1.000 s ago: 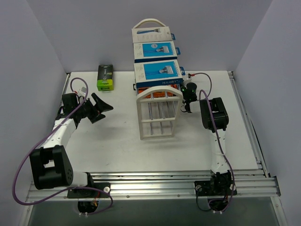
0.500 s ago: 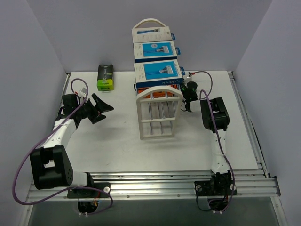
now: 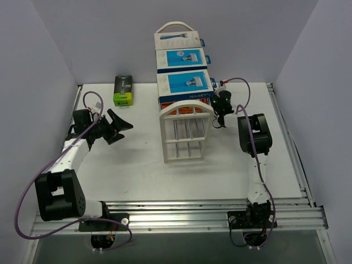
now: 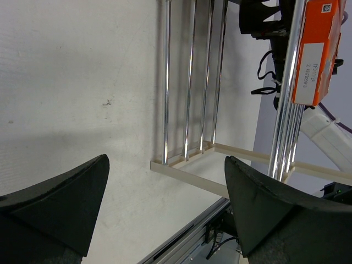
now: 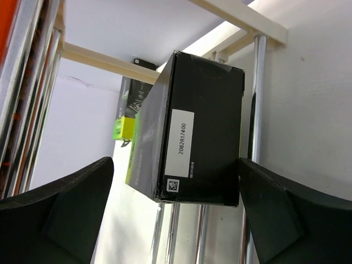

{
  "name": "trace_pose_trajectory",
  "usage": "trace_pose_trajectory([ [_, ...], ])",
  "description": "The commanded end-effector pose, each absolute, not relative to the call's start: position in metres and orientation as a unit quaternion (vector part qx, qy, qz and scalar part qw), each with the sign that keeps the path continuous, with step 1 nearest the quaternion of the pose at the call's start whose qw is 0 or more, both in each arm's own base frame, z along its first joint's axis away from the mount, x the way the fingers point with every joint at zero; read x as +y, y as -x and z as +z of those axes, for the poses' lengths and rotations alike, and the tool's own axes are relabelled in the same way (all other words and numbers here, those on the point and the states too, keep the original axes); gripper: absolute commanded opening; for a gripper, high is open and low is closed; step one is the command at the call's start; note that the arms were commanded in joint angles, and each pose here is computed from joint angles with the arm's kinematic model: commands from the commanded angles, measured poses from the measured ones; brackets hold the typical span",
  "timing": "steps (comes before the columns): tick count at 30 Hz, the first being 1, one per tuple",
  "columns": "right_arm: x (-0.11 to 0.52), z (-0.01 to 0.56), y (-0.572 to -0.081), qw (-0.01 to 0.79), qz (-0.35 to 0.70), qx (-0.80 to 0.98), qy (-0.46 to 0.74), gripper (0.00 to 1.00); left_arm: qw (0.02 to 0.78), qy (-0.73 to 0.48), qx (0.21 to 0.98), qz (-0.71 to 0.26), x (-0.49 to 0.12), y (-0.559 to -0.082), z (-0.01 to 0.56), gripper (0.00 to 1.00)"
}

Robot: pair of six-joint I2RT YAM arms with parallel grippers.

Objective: Place and organize the shaving razors onto the shelf
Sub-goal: Place the shaving razor onto shelf

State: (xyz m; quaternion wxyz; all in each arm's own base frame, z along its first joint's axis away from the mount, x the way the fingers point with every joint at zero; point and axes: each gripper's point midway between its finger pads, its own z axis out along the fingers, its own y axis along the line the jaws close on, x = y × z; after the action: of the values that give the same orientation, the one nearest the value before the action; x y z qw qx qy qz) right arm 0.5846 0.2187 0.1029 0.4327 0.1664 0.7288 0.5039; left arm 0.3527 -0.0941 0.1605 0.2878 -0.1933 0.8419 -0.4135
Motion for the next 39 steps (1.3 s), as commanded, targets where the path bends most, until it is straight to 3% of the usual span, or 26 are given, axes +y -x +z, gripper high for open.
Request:
trace_pose_trajectory([
  [1, 0.217, 0.159, -0.59, 0.487, 0.489, 0.712, -0.125, 0.89, 0.303, 0.176, 0.834, -0.425, -0.097, -0.359, 0.167, 0.94],
  [23, 0.193, 0.154, -0.591, 0.494, 0.452, 0.731, -0.13, 0.9, 0.303, 0.175, 0.836, -0.423, -0.097, -0.358, 0.167, 0.94],
  [39, 0.217, 0.149, -0.593, 0.479, 0.465, 0.736, -0.114, 0.89, 0.3, 0.177, 0.835, -0.427, -0.098, -0.358, 0.165, 0.94],
])
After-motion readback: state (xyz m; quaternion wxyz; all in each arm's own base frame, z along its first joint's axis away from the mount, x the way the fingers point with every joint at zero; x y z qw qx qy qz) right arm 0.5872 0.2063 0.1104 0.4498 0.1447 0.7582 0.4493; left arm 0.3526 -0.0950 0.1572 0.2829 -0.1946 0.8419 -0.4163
